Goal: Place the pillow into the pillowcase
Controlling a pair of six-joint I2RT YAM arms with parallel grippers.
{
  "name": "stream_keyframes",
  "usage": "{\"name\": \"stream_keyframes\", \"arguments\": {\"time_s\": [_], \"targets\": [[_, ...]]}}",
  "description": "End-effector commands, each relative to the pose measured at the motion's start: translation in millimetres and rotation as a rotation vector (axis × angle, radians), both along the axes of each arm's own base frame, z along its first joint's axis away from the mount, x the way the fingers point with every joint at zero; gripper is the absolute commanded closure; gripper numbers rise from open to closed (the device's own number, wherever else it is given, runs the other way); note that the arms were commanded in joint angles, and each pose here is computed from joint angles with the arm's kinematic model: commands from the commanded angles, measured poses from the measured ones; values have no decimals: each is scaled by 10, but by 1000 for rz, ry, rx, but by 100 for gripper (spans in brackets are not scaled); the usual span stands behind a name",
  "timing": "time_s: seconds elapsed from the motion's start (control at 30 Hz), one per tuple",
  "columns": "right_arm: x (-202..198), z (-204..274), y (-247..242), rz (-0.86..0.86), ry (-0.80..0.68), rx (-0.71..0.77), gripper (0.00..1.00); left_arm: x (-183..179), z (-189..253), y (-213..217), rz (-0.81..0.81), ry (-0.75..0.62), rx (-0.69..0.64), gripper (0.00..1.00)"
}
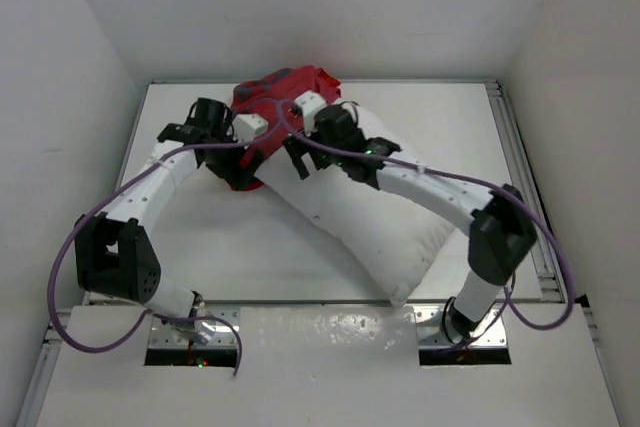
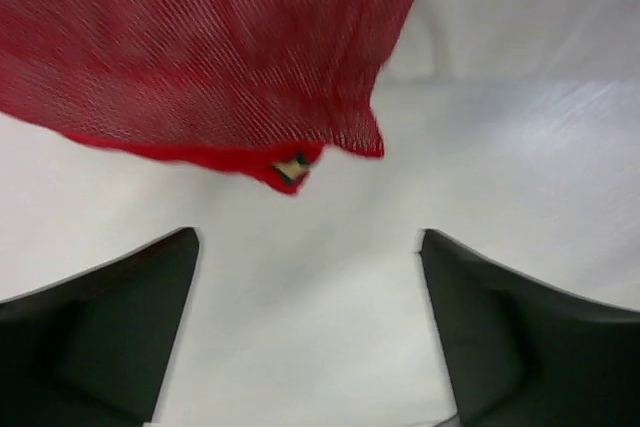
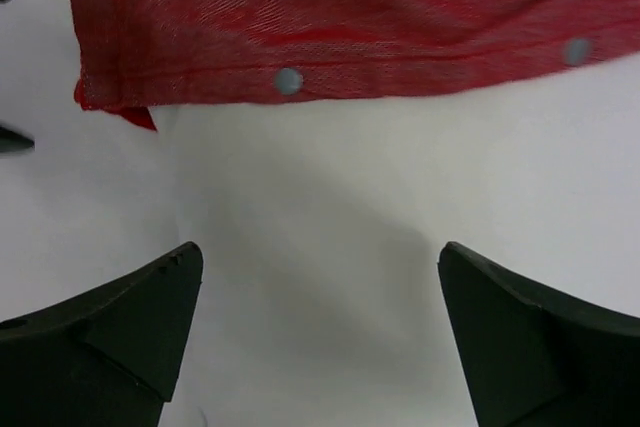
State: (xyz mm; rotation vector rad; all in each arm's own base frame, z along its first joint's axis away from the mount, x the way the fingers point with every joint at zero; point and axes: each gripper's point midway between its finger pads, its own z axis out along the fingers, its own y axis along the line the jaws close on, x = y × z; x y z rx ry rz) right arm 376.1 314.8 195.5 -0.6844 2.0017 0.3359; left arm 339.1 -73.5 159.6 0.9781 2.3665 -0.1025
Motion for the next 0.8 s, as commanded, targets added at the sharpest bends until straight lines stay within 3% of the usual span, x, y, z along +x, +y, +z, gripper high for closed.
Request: {"name": "stream_keyframes", "arguments": {"time_s": [0.0,0.13,0.33,0.37,0.43,0.47,0.53,0.57,0.6,0.63,0.67,0.73,0.77], "targets": [[-48,-121,310,59,-40,-123,1,105,-42,114,51,-66,18,1],[-190,-470,524,103,-30,-255,1,113,-394,162,71,-63,27,0],[-156,-1070,440,25,23,-395,1,445,-750,380,207,-152,82,1],[-116,-1120,417,2,27,-403,1,491,-775,385,213,-162,78,2],[-67,-1248,414,-21,57,-410,4,592,-858,265,183,-158,18,17],[-64,-1290,420,-23,75,-406,10,653,-894,196,161,-154,-15,35],[-35,-1351,500,-6,124,-359,22,683,-919,37,114,-137,-106,54],[-68,-1382,571,25,162,-322,41,729,-920,-32,95,-128,-139,71],[-69,-1404,611,21,195,-283,52,752,-897,-96,92,-121,-172,86],[-8,-1345,636,19,209,-241,64,768,-866,-175,77,-115,-212,94],[-27,-1320,704,41,238,-199,87,821,-804,-214,85,-123,-239,100],[61,-1172,758,34,247,-122,100,871,-674,-271,67,-149,-272,100],[105,-1074,790,34,247,-80,100,931,-531,-307,51,-175,-285,100]]}}
